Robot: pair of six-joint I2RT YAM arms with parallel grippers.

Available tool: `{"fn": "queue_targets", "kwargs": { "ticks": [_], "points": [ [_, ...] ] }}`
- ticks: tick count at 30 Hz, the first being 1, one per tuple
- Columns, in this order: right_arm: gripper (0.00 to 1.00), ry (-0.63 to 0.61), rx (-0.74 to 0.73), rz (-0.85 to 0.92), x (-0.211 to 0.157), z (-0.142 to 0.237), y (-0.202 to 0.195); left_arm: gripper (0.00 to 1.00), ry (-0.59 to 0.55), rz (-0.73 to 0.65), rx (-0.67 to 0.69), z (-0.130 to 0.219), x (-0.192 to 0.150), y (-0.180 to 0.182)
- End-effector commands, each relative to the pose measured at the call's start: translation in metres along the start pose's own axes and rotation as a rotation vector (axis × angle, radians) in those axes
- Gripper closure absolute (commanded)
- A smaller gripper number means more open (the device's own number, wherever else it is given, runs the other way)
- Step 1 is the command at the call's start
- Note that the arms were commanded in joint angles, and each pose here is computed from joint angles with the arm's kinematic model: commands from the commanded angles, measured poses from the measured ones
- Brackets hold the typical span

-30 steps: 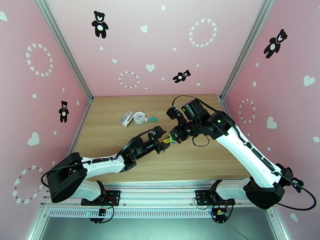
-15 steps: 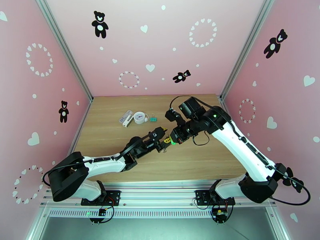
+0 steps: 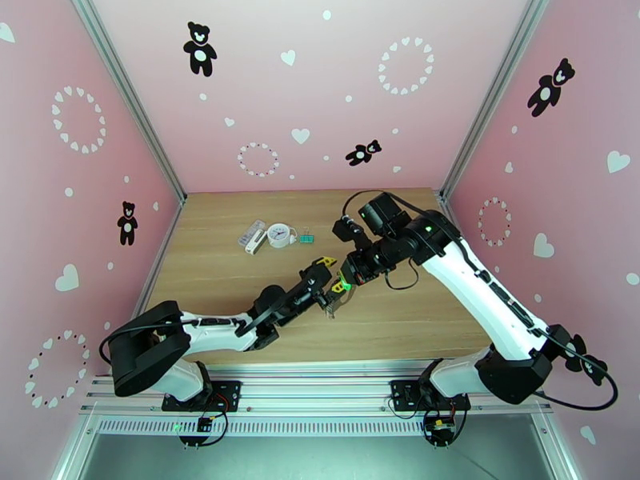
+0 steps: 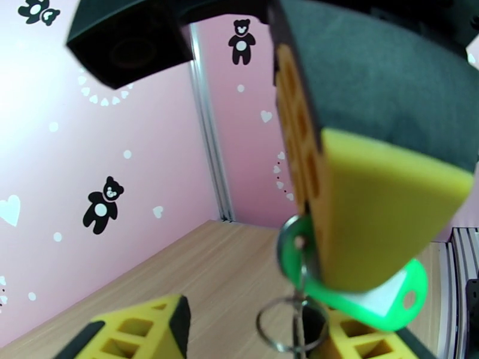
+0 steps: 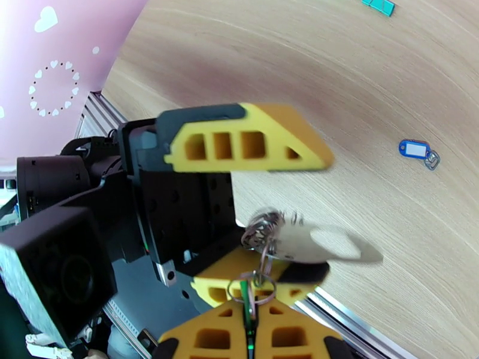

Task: Remove the keys from the keyring

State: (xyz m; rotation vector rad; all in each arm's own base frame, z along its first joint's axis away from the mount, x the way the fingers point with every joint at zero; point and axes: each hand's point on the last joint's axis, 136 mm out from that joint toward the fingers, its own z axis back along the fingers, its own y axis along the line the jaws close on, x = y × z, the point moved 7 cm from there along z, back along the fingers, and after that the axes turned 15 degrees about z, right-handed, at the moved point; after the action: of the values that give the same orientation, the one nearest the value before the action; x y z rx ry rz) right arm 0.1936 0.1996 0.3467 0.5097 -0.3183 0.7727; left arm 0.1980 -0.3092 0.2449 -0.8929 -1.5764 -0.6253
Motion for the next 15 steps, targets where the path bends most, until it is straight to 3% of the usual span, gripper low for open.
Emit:
{"fn": "queue_targets", "kwargs": {
  "ticks": [1,10,15],
  "points": [
    [1.0,-0.028,0.019,-0.02,-0.002,0.01,0.003,0.49,-0.049,0.009,0.025,0.007,0.009,0.002],
    [1.0,-0.051,0.081,-0.025,0.001,0.008,0.008,0.58,-0.039,-0.024,-0.045,0.0,0.014,-0.006],
    [1.0,-0.059,0.087,-0.025,0.001,0.009,0.009,0.46,-0.038,-0.038,-0.107,-0.001,0.013,-0.013]
  ]
}}
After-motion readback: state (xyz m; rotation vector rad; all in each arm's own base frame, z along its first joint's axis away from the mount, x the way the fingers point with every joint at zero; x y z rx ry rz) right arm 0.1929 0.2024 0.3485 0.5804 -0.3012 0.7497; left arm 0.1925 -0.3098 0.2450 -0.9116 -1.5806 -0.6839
